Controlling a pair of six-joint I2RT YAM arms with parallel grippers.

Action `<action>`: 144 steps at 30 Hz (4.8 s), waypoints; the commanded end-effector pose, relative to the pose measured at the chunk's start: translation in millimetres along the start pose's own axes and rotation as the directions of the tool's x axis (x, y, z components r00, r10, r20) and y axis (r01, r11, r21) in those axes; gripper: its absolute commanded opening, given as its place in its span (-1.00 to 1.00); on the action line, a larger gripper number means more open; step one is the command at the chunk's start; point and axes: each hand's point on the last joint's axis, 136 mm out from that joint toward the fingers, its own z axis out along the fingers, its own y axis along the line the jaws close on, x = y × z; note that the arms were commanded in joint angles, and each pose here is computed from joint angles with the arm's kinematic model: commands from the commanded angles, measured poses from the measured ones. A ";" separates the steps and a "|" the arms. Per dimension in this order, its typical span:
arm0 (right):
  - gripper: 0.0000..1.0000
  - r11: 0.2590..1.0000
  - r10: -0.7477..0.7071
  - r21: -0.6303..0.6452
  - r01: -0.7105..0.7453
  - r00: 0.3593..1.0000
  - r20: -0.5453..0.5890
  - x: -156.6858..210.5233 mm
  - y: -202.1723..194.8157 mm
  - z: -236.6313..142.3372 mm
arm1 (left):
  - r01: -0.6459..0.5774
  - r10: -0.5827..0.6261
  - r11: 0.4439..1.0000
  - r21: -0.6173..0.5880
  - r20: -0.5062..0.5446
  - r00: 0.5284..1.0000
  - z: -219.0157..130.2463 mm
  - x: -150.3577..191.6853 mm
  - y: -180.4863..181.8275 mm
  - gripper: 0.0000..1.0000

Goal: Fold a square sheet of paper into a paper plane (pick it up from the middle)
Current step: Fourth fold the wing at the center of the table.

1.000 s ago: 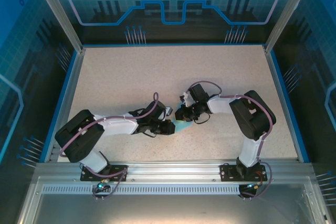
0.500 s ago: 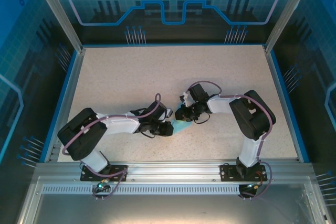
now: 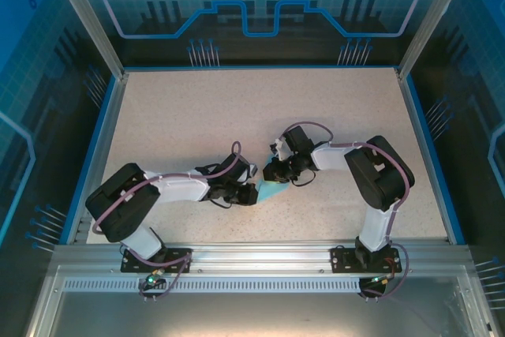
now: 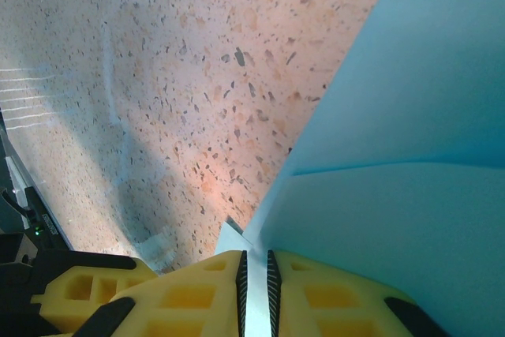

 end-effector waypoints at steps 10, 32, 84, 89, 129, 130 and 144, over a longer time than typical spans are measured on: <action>-0.63 0.995 0.036 0.091 -0.034 0.999 -0.023 7.3 -27.7 7.3 | -0.005 0.002 0.999 0.043 0.074 0.997 -40.3 -9.8 -20.0 -0.68; -0.63 0.994 0.039 0.104 -0.035 0.999 -0.028 9.1 -32.1 9.4 | 0.004 0.000 0.999 0.043 -0.092 0.996 17.7 17.0 -3.5 -0.67; -0.62 0.995 0.035 0.091 -0.033 0.999 -0.016 5.8 -27.0 7.6 | -0.030 0.013 0.977 0.211 0.078 0.997 -15.2 -33.2 -68.7 -0.57; -0.62 0.995 0.037 0.092 -0.036 0.999 -0.017 5.9 -28.0 8.0 | -0.043 0.028 0.980 0.195 0.080 0.996 -12.1 -34.8 -67.0 -0.58; -0.53 1.000 -0.021 0.023 0.017 0.978 0.206 -7.3 7.5 -73.7 | 0.053 -0.054 0.992 -0.113 -0.011 0.998 26.0 3.7 17.9 -0.87; -0.54 1.000 -0.026 0.011 0.025 0.981 0.194 -4.6 10.4 -69.2 | 0.054 -0.055 0.992 -0.112 -0.011 0.998 26.2 3.6 17.7 -0.88; -0.73 1.000 -0.030 0.009 0.030 0.996 0.080 -2.4 4.5 -13.4 | 0.047 -0.052 0.991 -0.127 -0.032 0.998 27.9 6.4 20.2 -0.91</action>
